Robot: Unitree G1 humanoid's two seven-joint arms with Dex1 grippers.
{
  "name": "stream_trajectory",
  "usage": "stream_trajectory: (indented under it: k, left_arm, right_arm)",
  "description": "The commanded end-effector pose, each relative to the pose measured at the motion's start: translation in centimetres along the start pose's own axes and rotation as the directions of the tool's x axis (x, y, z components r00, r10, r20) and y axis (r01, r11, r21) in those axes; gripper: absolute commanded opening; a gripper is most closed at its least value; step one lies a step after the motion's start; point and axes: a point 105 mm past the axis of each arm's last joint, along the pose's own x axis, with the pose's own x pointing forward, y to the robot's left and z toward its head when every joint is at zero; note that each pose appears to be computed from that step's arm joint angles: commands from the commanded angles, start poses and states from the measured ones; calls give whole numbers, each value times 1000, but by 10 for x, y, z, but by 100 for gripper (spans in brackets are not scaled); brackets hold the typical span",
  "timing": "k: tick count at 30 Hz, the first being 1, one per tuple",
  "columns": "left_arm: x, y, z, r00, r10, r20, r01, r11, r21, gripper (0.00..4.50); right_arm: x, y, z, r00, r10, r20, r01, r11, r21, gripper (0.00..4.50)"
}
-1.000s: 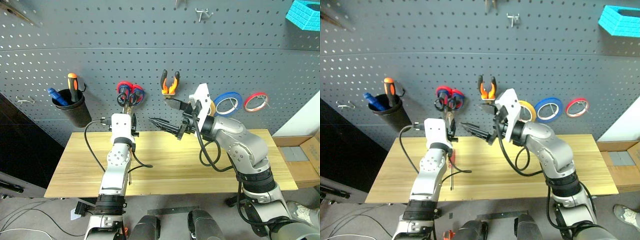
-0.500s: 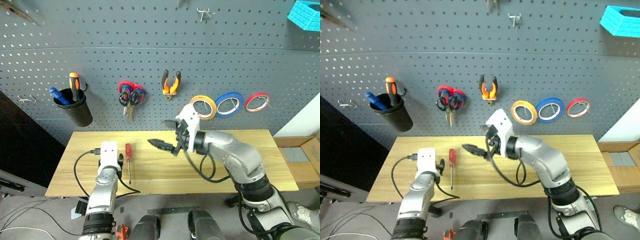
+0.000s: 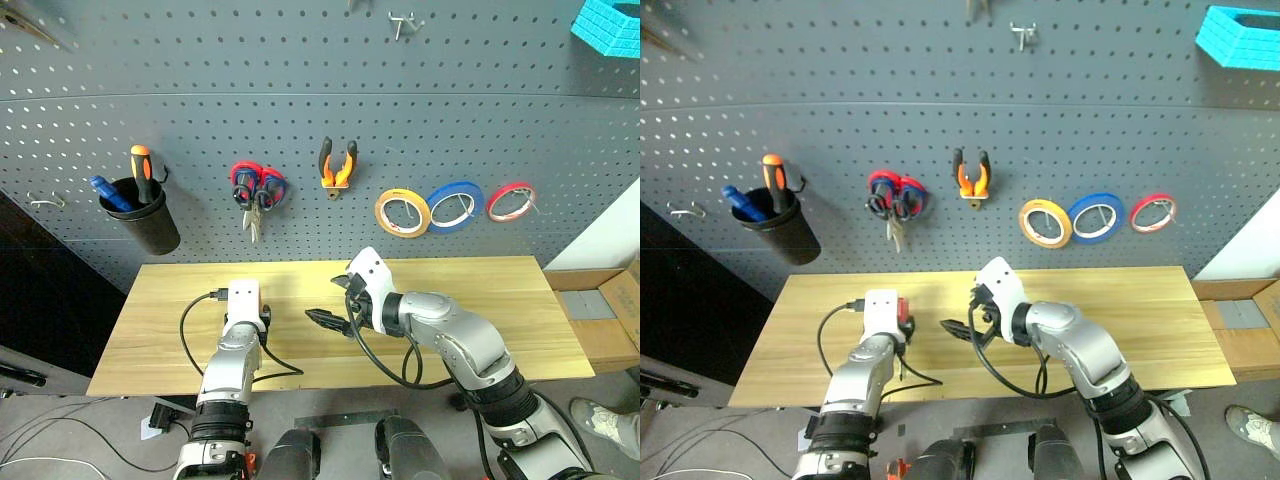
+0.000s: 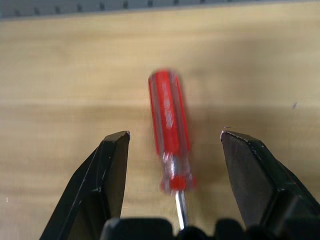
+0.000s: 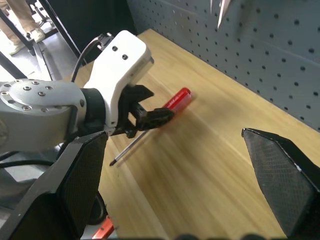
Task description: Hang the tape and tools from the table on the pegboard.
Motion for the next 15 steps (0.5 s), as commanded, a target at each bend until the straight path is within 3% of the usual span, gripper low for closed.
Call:
stream_trajectory:
  k: [1,8,15]
  left_arm:
    - [2,8,0,998,50,-25,-50,998,-28,309]
    - [14,-3,4,999,15,-47,-17,998,-57,309]
    - [24,-6,-20,981,1,-196,-18,996,-86,293]
  right_arm:
    - [-3,3,15,999,9,47,-7,999,-43,450]
    - [-5,-3,16,999,0,46,2,999,-44,450]
    - [-7,-4,16,999,-2,41,4,999,-47,450]
